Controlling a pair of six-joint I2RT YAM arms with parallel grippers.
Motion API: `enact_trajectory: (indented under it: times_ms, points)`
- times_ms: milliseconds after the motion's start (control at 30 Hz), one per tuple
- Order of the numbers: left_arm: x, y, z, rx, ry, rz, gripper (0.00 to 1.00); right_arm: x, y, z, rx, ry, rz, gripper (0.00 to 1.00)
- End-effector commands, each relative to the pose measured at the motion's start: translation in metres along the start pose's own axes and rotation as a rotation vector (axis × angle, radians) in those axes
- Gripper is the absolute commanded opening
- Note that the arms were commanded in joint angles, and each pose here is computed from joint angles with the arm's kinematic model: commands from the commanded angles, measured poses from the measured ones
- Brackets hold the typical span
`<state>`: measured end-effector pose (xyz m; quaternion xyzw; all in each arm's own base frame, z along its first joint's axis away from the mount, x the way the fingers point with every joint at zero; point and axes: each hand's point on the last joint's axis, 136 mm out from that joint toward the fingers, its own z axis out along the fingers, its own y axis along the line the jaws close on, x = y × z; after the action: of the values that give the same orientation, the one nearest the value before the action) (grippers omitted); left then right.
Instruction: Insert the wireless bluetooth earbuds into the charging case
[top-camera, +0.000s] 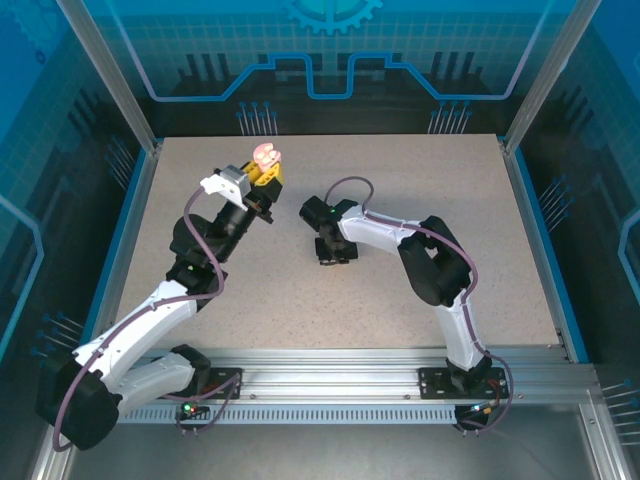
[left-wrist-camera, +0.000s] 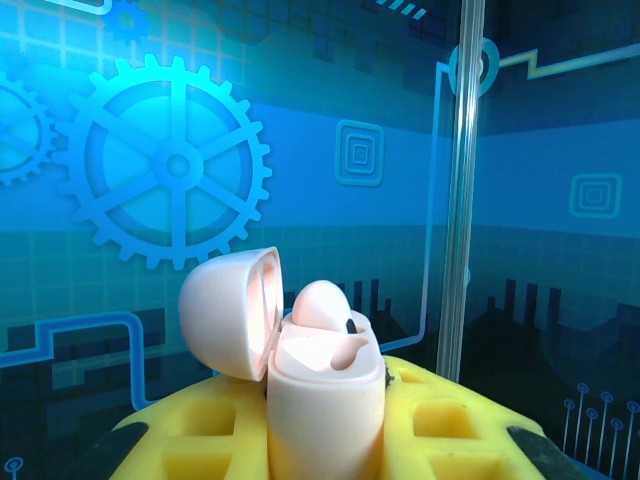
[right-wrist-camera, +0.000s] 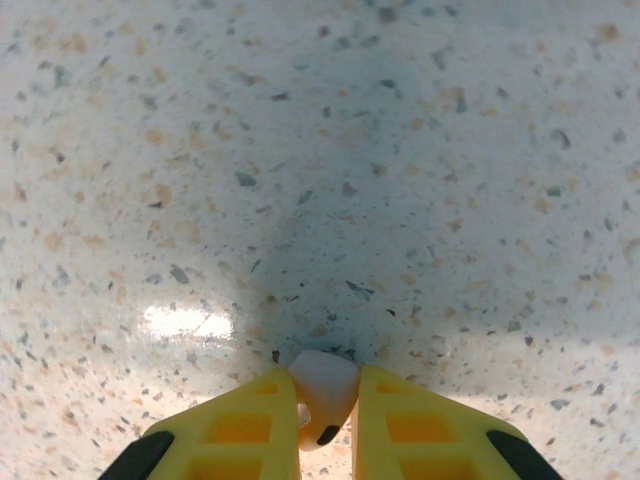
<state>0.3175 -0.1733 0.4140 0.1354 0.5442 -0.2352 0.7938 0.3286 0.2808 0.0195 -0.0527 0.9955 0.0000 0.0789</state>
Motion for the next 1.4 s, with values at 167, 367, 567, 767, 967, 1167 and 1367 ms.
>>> enact_trajectory:
  times_ms: [167,367,567,767,967,1167,1367]
  points:
    - [-0.017,-0.002,-0.002,0.016,-0.060,-0.014,0.00,0.006,-0.005,-0.001,0.049,0.036,-0.195,0.27]
    - [-0.017,-0.002,-0.003,0.016,-0.059,-0.014,0.00,0.004,0.009,-0.008,-0.020,0.041,-0.072,0.38]
    - [-0.016,-0.003,-0.003,0.019,-0.058,-0.019,0.00,0.000,0.008,-0.010,-0.009,0.033,0.093,0.41]
    - [-0.018,-0.003,-0.004,0.020,-0.060,-0.017,0.00,-0.009,0.005,-0.009,0.034,0.014,-0.016,0.41]
    - [-0.018,-0.003,-0.005,0.017,-0.061,-0.017,0.00,-0.009,0.000,-0.008,0.042,0.015,-0.164,0.41]
    - [-0.018,-0.002,-0.005,0.016,-0.059,-0.017,0.00,-0.003,-0.007,-0.004,0.030,0.029,-0.189,0.40]
    - [-0.017,-0.003,-0.004,0.018,-0.056,-0.019,0.00,0.000,-0.009,0.007,0.026,0.048,-0.178,0.38]
